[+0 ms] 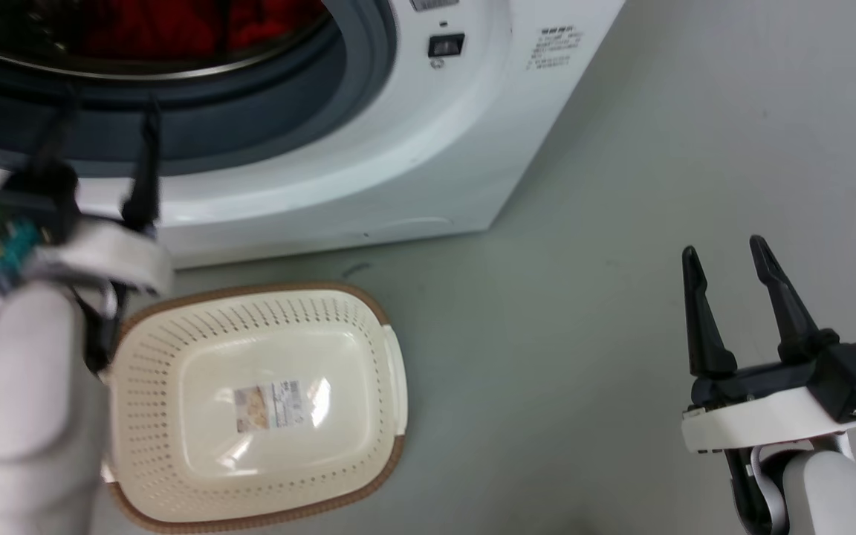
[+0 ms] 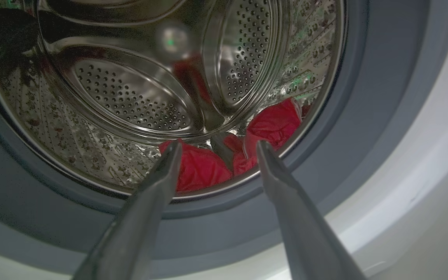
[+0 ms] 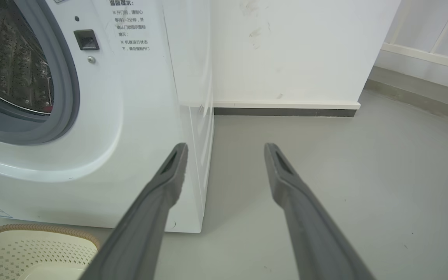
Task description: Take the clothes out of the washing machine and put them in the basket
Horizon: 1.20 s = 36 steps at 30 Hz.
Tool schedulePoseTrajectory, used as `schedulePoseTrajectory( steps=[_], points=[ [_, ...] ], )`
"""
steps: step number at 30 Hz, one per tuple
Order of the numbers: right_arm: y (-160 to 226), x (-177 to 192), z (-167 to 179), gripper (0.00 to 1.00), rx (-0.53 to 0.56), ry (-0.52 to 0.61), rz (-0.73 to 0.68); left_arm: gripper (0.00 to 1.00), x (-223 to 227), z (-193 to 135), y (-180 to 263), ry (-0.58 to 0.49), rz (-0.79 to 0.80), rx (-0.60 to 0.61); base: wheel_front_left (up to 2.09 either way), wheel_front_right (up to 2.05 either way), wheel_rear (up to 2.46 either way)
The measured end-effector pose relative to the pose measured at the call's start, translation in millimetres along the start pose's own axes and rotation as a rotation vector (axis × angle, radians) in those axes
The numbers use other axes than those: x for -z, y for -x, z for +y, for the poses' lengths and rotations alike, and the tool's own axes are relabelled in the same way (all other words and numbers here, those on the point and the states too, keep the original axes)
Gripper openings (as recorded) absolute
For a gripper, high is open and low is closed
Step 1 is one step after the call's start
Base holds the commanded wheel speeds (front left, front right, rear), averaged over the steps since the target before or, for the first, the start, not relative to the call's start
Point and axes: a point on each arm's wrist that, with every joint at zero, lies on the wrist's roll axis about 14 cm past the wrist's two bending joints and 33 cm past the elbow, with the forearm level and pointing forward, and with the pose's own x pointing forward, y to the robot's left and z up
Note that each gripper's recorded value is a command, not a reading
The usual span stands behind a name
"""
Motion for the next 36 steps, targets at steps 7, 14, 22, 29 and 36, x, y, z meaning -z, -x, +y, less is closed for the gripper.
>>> schedulePoseTrajectory(
  steps=[7, 14, 22, 29, 36],
  points=[
    [-15, 27, -11, 1.0, 0.03, -0.005, 0.061, 1.0, 25, 14, -103, -0.049, 0.142, 0.044, 0.0, 0.0, 0.0],
    [-26, 59, -15, 1.0, 0.04, -0.01, 0.131, 1.0, 58, 41, -172, -0.147, 0.348, 0.045, 0.0, 0.0, 0.0],
    [-34, 77, -17, 1.0, 0.05, -0.04, 0.165, 1.0, 110, 70, -208, -0.138, 0.589, -0.016, 0.0, 0.0, 0.0],
    [-33, 80, -22, 1.0, 0.066, -0.046, 0.177, 1.0, 157, 63, -217, -0.092, 0.781, -0.007, 0.0, 0.0, 0.0],
    [-31, 88, -26, 1.0, 0.085, -0.06, 0.199, 1.0, 203, 39, -208, -0.048, 0.943, 0.044, 0.0, 0.0, 0.0]
  ],
)
